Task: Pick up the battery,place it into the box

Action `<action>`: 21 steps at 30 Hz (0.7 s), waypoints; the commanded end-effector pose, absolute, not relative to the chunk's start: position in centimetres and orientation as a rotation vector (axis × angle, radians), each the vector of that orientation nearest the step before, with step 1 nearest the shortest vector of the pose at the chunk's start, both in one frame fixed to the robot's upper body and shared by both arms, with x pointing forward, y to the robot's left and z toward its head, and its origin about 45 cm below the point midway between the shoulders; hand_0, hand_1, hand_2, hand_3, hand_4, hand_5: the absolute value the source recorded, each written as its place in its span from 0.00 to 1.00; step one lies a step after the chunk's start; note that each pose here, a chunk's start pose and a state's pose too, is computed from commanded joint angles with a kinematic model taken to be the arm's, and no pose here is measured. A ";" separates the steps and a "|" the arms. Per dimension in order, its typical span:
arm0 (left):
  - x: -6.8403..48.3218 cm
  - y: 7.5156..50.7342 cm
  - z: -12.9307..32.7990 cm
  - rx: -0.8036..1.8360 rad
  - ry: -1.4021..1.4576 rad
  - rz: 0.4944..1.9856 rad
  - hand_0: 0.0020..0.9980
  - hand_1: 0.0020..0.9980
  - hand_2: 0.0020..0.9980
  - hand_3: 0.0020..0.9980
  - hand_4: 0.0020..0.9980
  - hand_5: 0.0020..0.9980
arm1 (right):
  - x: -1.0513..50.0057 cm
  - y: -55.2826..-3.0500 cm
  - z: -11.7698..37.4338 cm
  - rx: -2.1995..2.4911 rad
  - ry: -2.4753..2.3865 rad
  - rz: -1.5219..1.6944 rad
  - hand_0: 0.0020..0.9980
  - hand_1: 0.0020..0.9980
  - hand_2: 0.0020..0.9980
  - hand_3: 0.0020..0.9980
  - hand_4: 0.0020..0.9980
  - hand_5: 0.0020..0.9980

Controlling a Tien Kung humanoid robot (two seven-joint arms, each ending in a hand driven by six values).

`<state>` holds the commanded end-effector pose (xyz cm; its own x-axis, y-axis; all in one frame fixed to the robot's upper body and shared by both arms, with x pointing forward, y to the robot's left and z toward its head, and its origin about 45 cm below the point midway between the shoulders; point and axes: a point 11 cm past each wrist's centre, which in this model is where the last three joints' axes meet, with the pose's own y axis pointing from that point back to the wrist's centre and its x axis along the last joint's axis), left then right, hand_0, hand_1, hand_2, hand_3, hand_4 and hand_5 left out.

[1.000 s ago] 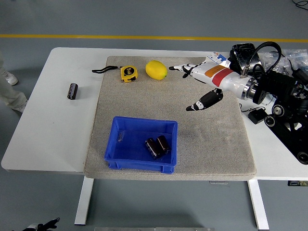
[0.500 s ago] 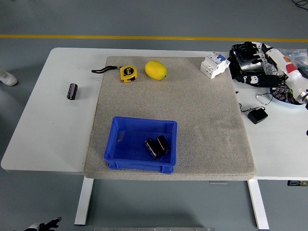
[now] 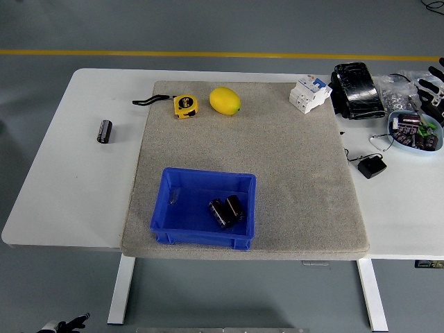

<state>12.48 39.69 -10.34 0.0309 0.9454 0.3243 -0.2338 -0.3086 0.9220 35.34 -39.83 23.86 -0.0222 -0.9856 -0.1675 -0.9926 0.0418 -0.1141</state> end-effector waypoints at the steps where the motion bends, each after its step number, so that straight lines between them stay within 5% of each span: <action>1: 12.5 39.7 -10.3 1.294 0.816 1.486 0.81 0.78 0.80 0.63 0.72 0.61 | 34.9 -40.0 23.5 -2.026 2.114 0.079 0.83 0.80 0.86 0.91 1.00 0.82; 21: 12.1 39.5 -10.5 1.306 0.819 1.468 0.80 0.78 0.80 0.63 0.72 0.61 | 32.6 -38.8 19.4 -2.016 2.166 0.209 0.84 0.81 0.86 0.91 1.00 0.87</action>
